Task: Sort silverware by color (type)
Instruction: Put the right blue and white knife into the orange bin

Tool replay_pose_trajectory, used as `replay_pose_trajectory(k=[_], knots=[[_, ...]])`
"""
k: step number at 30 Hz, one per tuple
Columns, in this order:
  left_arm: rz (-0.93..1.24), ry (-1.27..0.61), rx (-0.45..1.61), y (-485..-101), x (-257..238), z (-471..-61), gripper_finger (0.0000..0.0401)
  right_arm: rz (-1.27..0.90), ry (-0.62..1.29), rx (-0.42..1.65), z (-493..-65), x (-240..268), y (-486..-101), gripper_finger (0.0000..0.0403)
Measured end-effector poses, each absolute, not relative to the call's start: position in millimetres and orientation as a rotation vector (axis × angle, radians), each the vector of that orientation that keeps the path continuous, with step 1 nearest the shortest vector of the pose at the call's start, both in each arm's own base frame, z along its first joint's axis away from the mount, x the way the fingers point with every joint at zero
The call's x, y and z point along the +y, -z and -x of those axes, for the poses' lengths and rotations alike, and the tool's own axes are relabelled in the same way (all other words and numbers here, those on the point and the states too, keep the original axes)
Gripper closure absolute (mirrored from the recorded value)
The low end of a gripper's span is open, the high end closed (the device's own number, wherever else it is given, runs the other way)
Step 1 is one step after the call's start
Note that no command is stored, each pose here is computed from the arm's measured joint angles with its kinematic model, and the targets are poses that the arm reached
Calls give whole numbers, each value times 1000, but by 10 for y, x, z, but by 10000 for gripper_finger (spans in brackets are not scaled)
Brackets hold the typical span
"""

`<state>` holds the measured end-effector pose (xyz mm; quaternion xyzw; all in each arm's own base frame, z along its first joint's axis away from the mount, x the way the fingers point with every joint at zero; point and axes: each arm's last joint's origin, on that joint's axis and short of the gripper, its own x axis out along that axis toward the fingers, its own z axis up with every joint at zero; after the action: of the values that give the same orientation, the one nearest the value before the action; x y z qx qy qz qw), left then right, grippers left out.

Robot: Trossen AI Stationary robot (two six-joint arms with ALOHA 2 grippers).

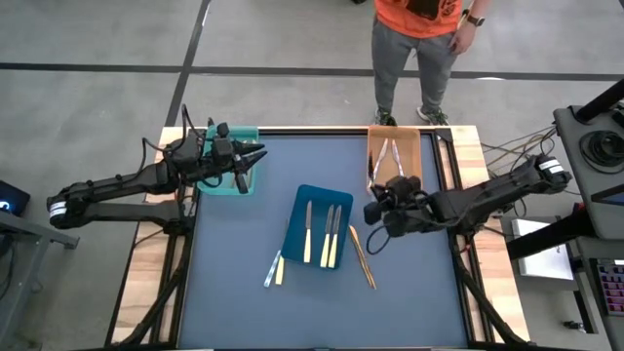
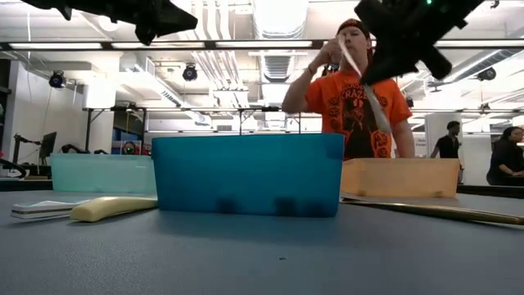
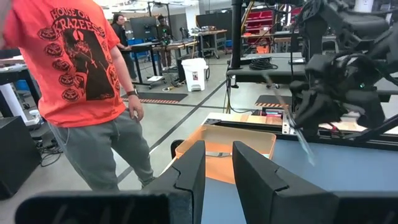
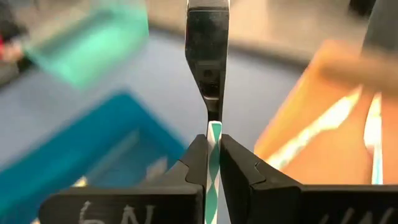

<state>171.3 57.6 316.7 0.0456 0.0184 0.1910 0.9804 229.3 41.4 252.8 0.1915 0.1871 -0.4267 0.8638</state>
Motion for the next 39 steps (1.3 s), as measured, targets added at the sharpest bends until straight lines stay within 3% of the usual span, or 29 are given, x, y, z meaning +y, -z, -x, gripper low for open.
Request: replay_pose_trajectory(k=[9, 22, 29, 34, 39], knots=[[-146, -392, 60, -3147, 582, -1722, 337, -260, 969, 141, -2415, 276, -2609, 387], [-263, -531, 187, -2990, 666, -1831, 337, -424, 926, 205, -2508, -763, -3064, 387], [-294, -580, 225, -2940, 681, -1816, 337, -680, 937, 427, -2300, -1445, -3219, 385], [-305, -580, 231, -2932, 683, -1815, 337, -747, 1058, 628, -2200, -1836, -3174, 385], [-304, -580, 230, -2932, 684, -1815, 337, -866, 1049, 818, -2159, -2087, -3051, 385]])
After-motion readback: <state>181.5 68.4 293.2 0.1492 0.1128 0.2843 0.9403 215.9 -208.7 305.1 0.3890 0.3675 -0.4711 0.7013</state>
